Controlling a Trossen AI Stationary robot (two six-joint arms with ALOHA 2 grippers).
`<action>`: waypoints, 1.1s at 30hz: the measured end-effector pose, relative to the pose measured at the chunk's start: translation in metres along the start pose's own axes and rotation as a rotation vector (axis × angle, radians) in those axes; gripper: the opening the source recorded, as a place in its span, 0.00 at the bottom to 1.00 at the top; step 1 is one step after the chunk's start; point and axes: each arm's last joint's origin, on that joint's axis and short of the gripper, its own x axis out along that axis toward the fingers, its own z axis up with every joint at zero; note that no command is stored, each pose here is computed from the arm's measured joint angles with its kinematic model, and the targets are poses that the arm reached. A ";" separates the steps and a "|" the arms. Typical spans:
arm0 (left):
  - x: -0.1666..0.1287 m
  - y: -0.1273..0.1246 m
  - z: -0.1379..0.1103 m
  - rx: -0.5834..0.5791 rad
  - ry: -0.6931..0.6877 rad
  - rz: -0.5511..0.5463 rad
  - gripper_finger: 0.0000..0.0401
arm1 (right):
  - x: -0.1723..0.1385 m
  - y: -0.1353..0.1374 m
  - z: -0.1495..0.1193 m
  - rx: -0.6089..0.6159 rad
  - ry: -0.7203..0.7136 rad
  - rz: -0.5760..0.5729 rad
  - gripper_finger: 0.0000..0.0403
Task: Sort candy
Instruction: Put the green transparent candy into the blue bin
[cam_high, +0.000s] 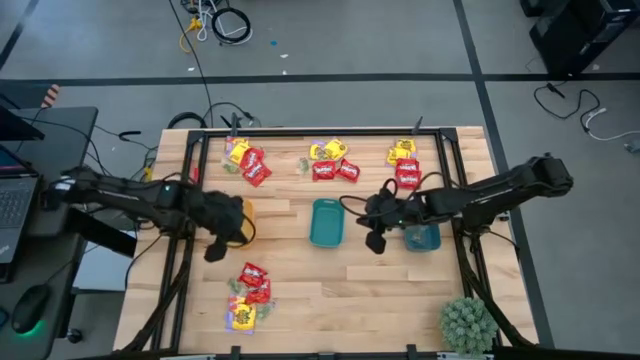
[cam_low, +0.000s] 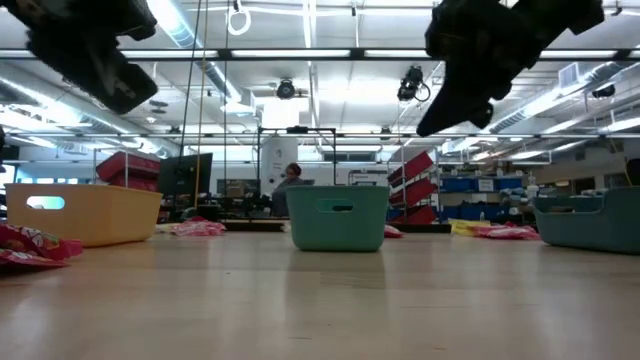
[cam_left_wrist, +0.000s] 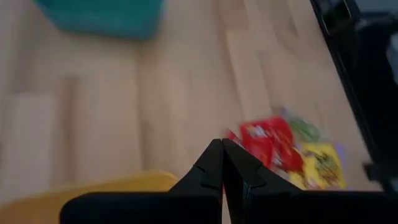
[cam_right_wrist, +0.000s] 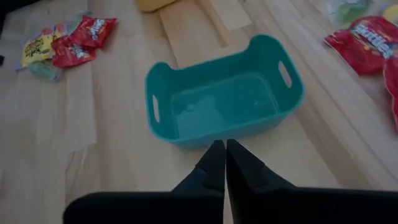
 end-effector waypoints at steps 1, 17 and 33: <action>0.002 -0.004 -0.001 -0.004 0.023 -0.013 0.01 | 0.002 0.000 0.000 -0.006 -0.002 0.004 0.00; 0.049 -0.052 -0.024 -0.030 0.389 -0.104 0.06 | 0.008 0.003 0.002 -0.036 -0.029 0.020 0.05; 0.093 -0.065 -0.046 -0.098 0.613 0.029 0.34 | 0.007 0.009 -0.001 -0.055 -0.023 0.040 0.09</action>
